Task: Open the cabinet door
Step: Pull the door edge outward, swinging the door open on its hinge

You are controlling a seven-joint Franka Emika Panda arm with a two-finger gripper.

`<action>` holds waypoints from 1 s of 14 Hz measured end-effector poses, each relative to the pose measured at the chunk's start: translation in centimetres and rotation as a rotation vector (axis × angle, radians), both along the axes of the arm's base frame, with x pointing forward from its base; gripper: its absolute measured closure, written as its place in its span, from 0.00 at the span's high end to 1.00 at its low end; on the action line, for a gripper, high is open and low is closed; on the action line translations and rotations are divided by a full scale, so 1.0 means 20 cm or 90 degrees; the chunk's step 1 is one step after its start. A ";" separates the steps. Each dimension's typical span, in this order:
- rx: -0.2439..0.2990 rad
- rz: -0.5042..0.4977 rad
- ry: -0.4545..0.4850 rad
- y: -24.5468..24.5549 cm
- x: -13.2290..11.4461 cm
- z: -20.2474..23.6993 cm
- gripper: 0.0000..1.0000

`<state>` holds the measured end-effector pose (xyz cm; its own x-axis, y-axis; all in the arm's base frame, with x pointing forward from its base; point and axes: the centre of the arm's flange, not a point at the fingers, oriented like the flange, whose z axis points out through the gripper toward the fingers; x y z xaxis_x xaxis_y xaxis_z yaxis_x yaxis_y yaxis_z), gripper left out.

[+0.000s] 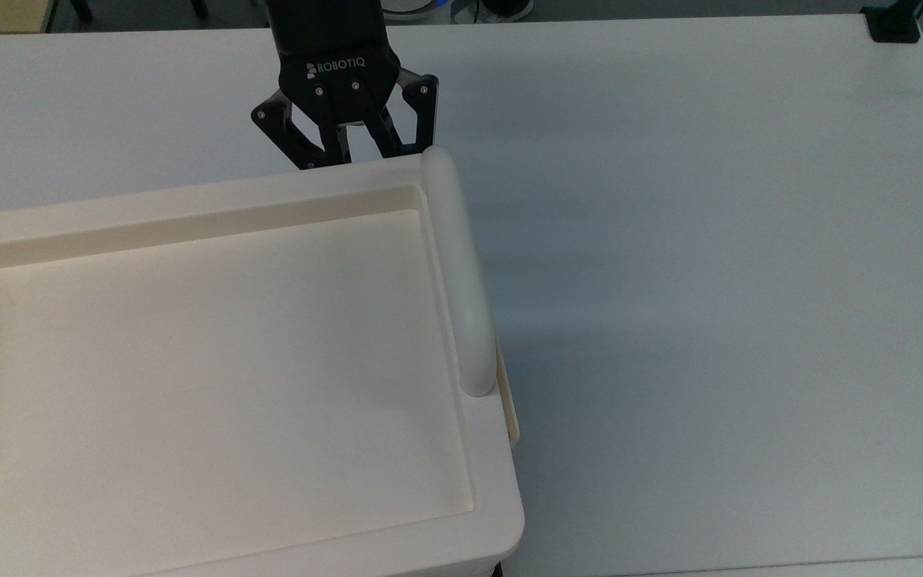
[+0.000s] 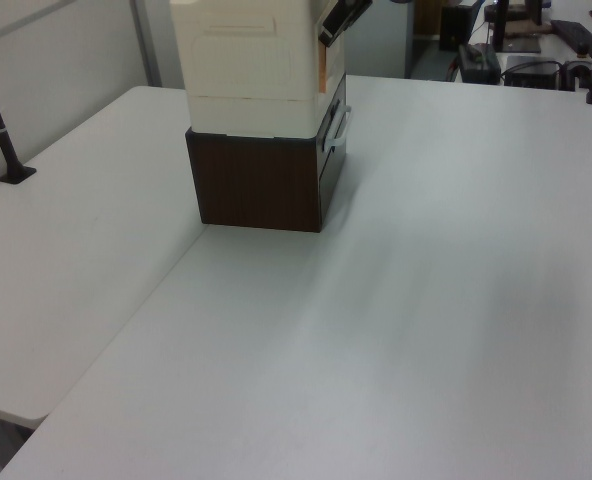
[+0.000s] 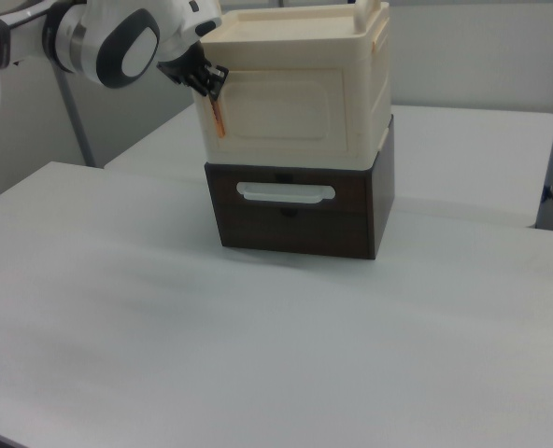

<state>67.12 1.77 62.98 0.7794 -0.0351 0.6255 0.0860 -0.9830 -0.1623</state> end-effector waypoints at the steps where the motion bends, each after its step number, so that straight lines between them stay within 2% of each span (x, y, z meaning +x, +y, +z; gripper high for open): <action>1: 0.000 0.005 0.018 -0.02 -0.02 0.01 0.19; 10: 0.007 0.020 0.133 -0.18 -0.19 0.09 0.19; 11: 0.010 0.014 0.152 -0.24 -0.22 0.09 0.27; 13: 0.022 -0.002 0.197 -0.39 -0.32 0.13 0.33; 14: 0.019 -0.003 0.213 -0.47 -0.36 0.13 0.41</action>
